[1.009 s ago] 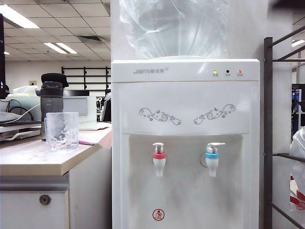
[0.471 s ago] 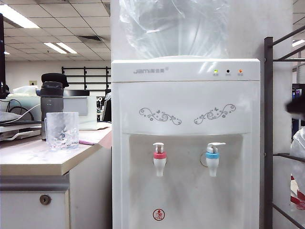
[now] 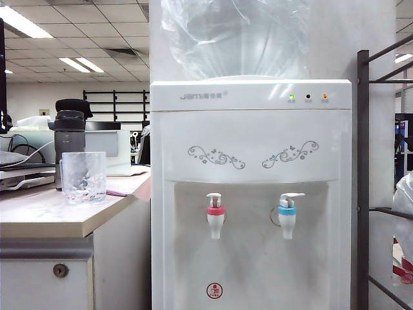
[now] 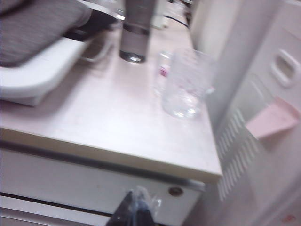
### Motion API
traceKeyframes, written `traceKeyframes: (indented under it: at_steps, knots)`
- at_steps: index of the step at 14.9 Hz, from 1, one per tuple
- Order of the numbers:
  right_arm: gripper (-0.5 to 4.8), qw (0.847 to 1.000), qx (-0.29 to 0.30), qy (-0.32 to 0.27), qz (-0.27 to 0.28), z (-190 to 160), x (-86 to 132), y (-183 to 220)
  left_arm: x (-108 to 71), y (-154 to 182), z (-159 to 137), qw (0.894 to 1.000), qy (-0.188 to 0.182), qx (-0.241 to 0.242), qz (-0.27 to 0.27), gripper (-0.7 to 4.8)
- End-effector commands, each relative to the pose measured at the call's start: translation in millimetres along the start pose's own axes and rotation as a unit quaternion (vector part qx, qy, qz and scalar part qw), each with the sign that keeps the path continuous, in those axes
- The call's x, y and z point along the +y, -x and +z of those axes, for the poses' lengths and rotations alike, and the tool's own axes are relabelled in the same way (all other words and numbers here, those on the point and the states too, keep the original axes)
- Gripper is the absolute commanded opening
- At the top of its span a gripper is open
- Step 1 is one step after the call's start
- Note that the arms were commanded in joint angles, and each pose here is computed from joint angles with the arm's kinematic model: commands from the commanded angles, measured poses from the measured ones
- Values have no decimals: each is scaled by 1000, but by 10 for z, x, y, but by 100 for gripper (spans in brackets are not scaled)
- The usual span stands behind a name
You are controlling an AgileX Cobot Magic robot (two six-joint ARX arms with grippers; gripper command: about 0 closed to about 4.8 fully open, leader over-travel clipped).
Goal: Pick up the plastic mug from the left desk, go to the hot water outlet of the water dispenser, press the vertical switch to get some water, then put the mug back on the desk.
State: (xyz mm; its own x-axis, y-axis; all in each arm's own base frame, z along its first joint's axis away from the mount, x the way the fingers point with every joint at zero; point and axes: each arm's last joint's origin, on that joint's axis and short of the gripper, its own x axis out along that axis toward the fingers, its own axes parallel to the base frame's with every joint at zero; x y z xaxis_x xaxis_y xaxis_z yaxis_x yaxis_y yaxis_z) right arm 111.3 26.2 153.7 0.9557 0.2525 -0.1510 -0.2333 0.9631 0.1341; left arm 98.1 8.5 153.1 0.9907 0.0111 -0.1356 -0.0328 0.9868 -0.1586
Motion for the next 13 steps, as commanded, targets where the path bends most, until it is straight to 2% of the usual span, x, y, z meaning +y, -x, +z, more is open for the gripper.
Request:
traceKeyframes:
  at_steps: [1,3,7,8,10,13]
  knots:
    - [-4,1000,-20,-4,4,48,-58,6,-3,1,34,1000,-5,-19,1,-6]
    - [122,1000,-18,-5,-7,43,-75,7,-2,0,32,1000,-4,-18,1,-6]
    - [125,1000,-18,-5,-2,44,-70,7,-3,0,33,1000,-4,-18,1,-5]
    - [125,999,-42,-2,4,69,-60,94,-3,0,33,1000,-4,-18,1,-6]
    - [125,992,-126,9,-5,206,-76,214,-1,1,27,1000,-4,-16,4,-5]
    - [125,990,-136,10,-21,222,-103,227,-2,14,31,1000,-4,-20,3,-5]
